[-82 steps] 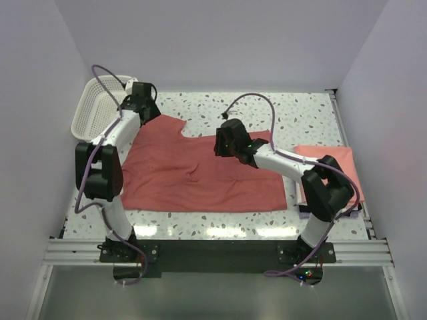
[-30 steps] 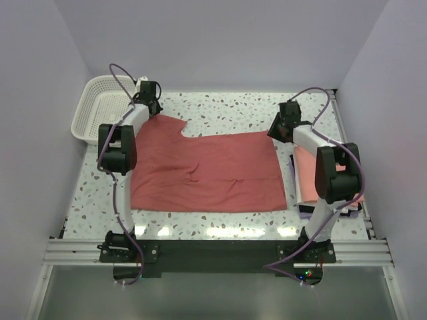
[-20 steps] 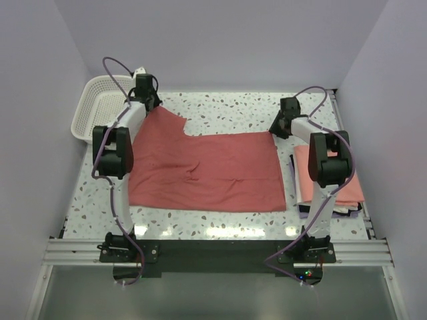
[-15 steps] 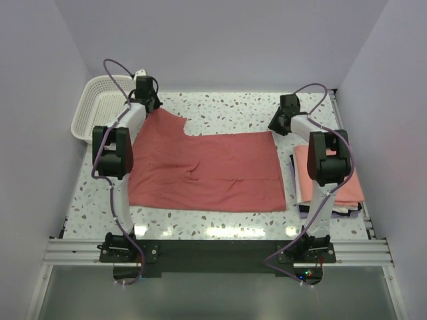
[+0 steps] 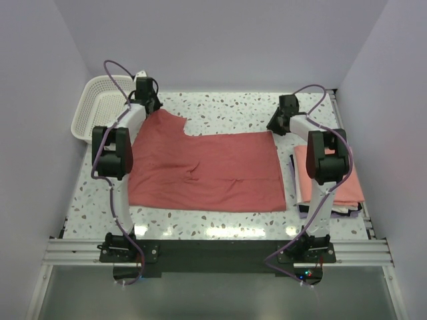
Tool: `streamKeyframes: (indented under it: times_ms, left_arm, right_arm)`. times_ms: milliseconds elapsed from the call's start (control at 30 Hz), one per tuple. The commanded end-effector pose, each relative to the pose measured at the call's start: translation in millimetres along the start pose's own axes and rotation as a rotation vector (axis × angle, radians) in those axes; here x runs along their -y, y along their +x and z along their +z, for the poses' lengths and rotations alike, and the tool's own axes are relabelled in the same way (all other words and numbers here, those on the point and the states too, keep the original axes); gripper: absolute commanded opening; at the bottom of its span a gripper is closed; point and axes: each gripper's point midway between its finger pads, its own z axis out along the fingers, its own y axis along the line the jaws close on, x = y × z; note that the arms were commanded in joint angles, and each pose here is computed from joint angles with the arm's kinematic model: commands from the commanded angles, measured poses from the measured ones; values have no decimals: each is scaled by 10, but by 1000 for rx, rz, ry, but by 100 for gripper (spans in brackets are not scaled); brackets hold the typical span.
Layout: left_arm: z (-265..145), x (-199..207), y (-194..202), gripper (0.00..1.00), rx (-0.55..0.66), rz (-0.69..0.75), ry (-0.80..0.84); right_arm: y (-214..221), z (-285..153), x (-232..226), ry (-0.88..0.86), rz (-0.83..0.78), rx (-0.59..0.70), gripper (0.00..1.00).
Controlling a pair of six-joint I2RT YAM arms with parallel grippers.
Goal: Fold and stack the t-shirts
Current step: Fold the tshirt
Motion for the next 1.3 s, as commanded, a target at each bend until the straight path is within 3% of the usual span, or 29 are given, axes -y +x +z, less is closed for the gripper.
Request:
streamKeyframes:
  times_ms: [0,700,1033,1267]
  left_arm:
    - [-193,118,-364,0,86,-26,51]
    - [-241,132,-383,0,87,-23,60]
    - [-313,174,-510,0,113,-16,73]
    - [-455,197,-654,0,135,-3,76]
  right_arm:
    - [-25,66,-54,-7,12,3,34]
    - [40,50,-27,32,-37,-17,19]
    - [-48,-10,-14,58,-48,-3,0]
    - [-201,-237,-21,58,-48,35,0]
